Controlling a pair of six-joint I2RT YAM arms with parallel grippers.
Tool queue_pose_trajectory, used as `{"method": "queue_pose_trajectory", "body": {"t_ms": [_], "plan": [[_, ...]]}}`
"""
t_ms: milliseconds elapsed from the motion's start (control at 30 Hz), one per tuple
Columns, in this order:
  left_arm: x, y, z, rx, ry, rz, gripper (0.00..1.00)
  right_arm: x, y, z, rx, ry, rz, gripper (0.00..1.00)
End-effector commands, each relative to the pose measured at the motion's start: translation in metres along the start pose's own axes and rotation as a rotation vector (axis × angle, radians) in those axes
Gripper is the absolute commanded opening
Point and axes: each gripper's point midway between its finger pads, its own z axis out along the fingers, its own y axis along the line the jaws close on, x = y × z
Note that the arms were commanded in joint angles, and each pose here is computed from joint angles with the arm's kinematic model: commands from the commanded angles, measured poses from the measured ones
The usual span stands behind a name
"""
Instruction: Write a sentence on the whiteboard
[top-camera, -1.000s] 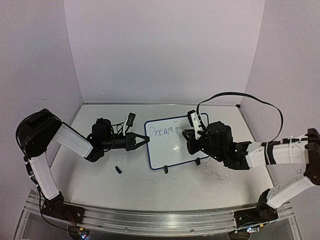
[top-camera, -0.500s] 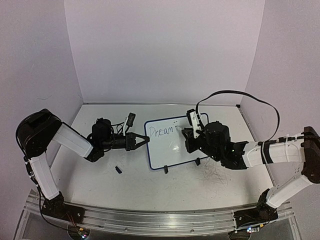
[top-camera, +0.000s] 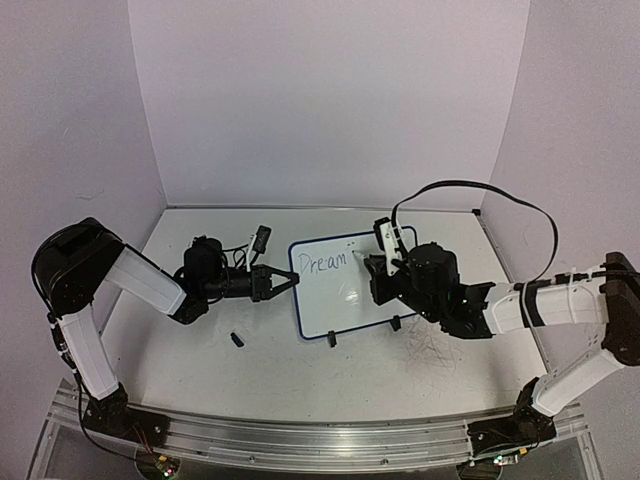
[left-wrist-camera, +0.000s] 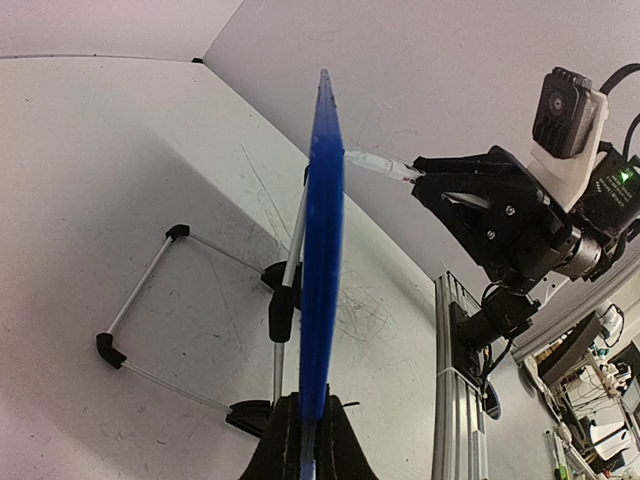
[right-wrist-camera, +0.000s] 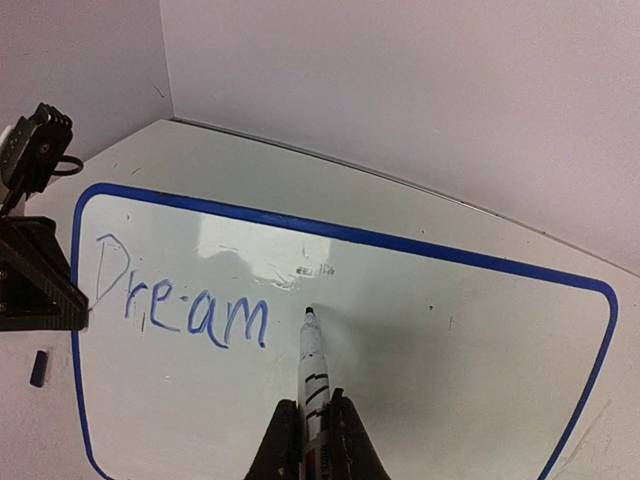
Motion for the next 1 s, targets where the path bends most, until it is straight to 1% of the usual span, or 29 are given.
{"method": "queue_pose_trajectory", "body": {"t_ms": [0,967], "plan": [[-0.013,-0.015,-0.001,0.036,-0.03,0.045,0.0,-0.024,0.001,0.004,0.016,-0.064,0.038,0.0],[-0.015,-0.016,0.0,0.039,-0.03,0.051,0.0,0.002,0.014,0.007,-0.045,0.022,0.032,0.0]]}}
